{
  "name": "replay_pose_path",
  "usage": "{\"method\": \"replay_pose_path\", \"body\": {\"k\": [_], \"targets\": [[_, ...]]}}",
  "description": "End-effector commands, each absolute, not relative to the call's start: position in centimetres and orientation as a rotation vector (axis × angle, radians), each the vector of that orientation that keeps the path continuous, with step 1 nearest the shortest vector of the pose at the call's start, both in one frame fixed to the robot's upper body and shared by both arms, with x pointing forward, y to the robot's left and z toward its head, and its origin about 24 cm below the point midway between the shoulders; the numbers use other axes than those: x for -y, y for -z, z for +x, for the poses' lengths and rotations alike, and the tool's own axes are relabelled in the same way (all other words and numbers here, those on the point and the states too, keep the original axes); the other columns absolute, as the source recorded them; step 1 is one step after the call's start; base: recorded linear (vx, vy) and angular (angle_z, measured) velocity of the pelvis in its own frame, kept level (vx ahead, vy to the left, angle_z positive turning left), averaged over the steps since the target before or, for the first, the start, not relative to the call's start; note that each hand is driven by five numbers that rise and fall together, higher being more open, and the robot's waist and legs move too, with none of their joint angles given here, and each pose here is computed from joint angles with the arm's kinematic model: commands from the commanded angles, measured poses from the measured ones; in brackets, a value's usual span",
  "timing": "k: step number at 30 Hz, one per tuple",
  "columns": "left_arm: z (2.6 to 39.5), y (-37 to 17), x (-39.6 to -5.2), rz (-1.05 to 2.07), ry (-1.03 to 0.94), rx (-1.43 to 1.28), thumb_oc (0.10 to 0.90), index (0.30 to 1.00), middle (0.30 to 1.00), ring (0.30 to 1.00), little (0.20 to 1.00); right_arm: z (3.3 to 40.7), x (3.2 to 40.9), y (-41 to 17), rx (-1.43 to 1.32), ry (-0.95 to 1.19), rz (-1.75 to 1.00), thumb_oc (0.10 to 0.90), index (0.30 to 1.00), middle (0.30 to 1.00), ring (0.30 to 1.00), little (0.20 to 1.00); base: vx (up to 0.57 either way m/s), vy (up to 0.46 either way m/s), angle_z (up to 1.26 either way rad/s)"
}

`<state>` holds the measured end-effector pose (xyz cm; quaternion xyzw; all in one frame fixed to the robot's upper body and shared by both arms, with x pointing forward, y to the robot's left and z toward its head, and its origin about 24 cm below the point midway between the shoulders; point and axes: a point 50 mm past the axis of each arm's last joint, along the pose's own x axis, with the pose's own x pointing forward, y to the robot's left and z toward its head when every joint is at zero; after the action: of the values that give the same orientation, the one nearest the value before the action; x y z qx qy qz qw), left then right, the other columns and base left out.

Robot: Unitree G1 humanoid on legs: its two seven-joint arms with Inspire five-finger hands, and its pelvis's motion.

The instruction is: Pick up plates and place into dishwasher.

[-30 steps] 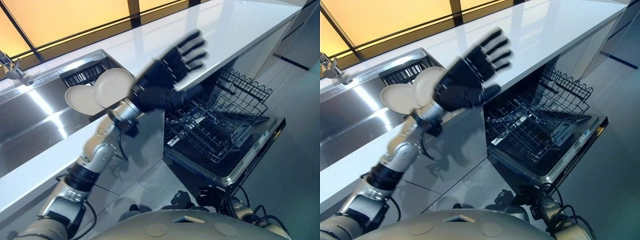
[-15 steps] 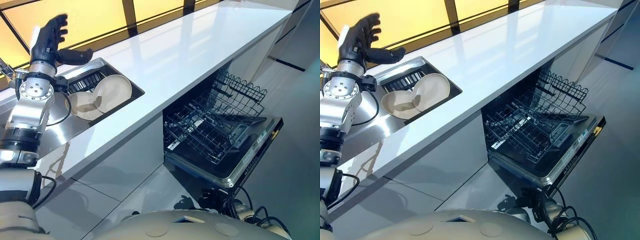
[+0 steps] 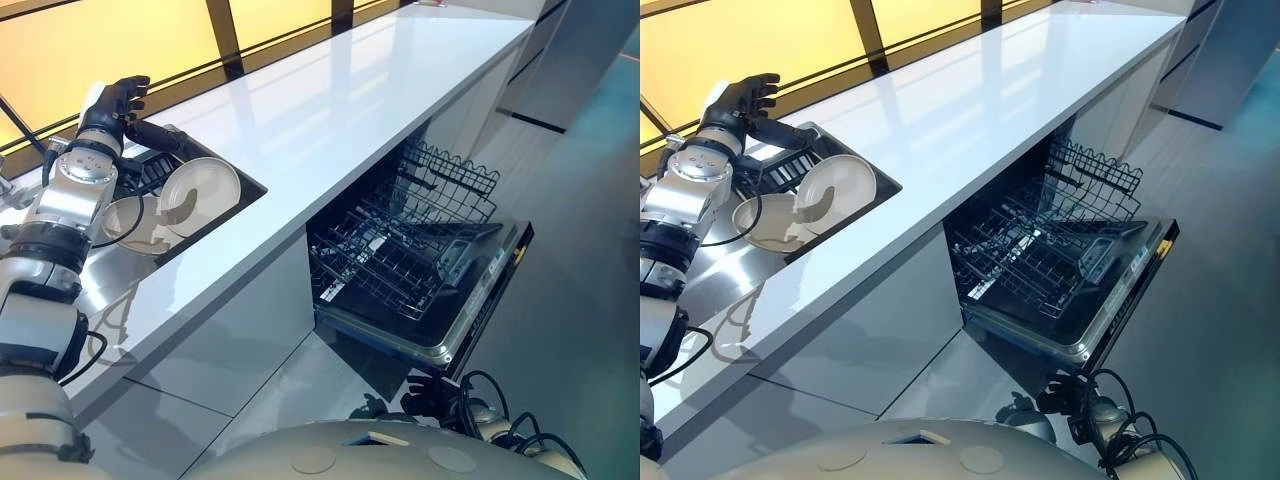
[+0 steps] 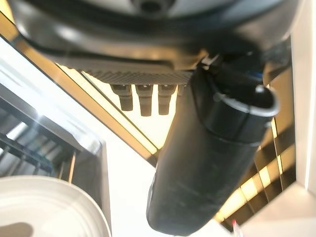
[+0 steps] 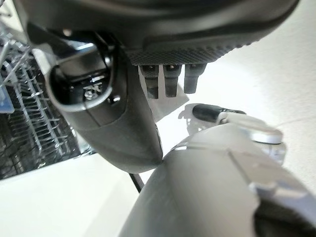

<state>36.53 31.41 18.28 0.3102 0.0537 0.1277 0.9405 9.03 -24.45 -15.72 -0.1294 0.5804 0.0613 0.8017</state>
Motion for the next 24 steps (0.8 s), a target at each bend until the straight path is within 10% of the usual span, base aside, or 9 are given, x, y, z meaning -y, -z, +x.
{"method": "replay_pose_path", "body": {"k": [1, 24], "targets": [[37.4, -27.6, -31.4, 0.629, -0.372, 0.13, 0.8, 0.9, 0.9, 0.9, 0.9, 7.7, 26.7, 15.4, -1.294, -0.134, -0.37, 0.8, 0.9, 0.9, 0.9, 0.9, 0.06, 0.077, -0.09], [37.0, -25.5, -33.8, 0.96, -0.367, -0.117, 0.8, 0.9, 0.9, 0.9, 0.9, 7.1, 27.0, 15.2, -1.269, -0.118, -0.355, 0.8, 0.9, 0.9, 0.9, 0.9, 0.02, 0.023, -0.02]]}}
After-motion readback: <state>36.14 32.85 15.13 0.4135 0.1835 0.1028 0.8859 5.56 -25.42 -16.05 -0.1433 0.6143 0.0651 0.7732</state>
